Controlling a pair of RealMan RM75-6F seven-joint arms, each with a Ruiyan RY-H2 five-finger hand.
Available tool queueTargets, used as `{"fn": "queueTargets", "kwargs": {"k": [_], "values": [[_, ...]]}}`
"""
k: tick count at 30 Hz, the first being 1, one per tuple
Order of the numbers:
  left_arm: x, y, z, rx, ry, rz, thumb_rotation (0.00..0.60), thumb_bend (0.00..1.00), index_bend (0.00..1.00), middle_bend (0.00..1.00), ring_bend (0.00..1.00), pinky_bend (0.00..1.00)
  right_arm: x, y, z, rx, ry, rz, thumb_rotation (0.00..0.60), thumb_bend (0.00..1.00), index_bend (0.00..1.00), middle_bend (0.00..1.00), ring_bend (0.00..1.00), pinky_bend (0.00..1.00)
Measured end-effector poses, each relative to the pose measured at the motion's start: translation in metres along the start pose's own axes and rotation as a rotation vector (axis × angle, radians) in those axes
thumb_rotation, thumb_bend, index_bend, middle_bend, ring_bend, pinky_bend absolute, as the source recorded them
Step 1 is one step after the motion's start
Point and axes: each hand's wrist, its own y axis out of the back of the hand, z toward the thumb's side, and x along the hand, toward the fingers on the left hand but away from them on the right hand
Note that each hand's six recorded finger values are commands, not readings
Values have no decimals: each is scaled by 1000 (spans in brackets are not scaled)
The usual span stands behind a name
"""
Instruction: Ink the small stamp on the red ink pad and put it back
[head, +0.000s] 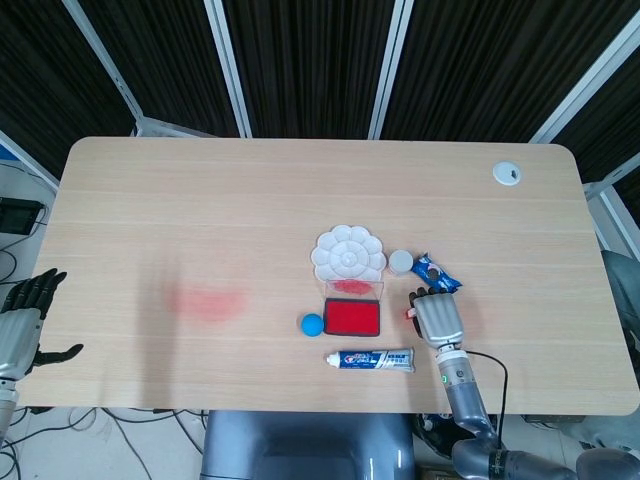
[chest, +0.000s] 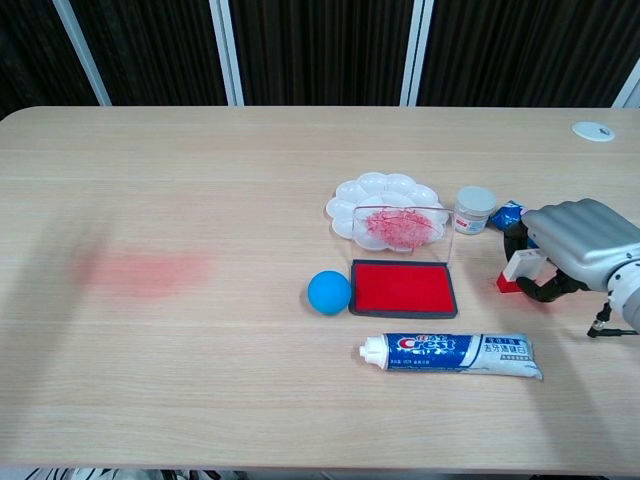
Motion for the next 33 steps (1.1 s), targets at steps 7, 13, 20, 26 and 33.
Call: {"fn": "queueTargets", "kwargs": {"k": [7,13,20,26,33], "values": [[0,0,0,1,0,0,600,30,0,0,0,0,0,-1,0,3,-1,8,600,359,430,363,389,424],[0,0,0,0,0,1,600,30,0,0,0,0,0,0,1,3,-1,8,600,341,301,323,371,415],[0,0,0,1,0,3,600,30,0,0,0,0,1,-1,-1,5,-9,16,600,238,128,155,221,350],[0,1,0,2,-2,6,600,30,0,0,0,0,3,8,-2,10,-10,-3,600,211,91,96,150,297],[-2,1,0,10,-7,14,600,29,0,0,0,0,11,43,-14,22,-1,-88,600,197,59,52,100,262]]}}
